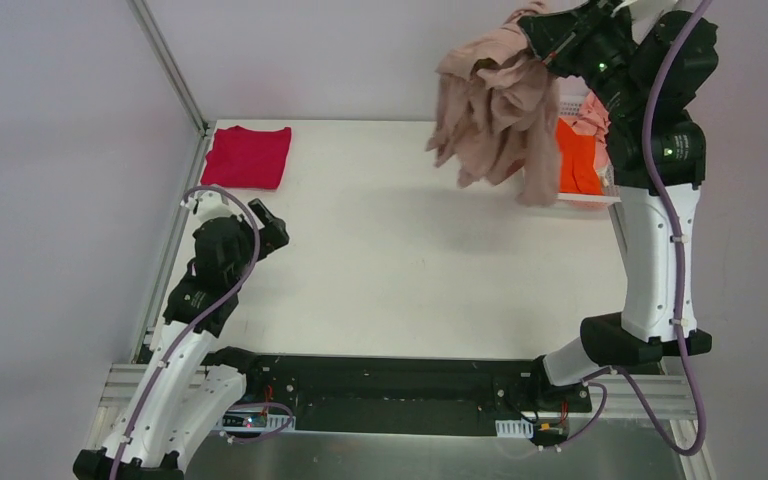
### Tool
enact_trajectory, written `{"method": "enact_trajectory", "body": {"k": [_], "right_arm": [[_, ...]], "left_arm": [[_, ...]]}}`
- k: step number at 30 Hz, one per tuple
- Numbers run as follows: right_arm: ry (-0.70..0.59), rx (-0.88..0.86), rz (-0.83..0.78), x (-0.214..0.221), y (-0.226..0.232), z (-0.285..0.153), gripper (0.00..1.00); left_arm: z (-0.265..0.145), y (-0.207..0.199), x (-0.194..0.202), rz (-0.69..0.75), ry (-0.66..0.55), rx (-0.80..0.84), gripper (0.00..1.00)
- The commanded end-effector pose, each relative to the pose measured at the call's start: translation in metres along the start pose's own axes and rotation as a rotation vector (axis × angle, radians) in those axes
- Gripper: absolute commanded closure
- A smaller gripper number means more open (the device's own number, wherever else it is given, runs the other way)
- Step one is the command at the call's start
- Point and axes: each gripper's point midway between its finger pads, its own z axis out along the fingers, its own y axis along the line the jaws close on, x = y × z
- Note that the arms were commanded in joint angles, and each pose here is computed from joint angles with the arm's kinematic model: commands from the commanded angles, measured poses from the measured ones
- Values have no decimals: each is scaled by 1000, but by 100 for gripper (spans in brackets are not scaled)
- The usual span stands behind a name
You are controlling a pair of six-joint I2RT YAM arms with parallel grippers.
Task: Fold and stack the t-shirts
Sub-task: Move the tshirt to the center of the board
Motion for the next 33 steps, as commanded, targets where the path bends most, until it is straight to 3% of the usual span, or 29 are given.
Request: {"method": "enact_trajectory", "body": {"k": [1,10,15,19,22,26,29,33], "right_arm": [[46,-233,39,10,66,-11,100],[370,-570,157,105,163,-19,100],[478,-647,162,150,193,-12,100],[524,-632,154,167,191,-6,100],[538,-498,96,184,160,-4,100],[596,-228,113,217,67,-2,100],[725,-95,135,254,-20,-24,100],[786,287,167,301,-164,-61,100]], "left_arm": [[-14,-1,-11,-48,-40,14,0],[-33,18,-15,-130,-85,-50,0],[-40,23,-17,-160,-95,-68,0],[-42,24,-16,-165,-88,-77,0],[-41,26,-14,-164,-77,-86,0],[-38,27,-10,-159,-59,-105,0],[-32,28,-5,-158,-35,-123,0],[-21,28,3,-136,12,-151,0]]}}
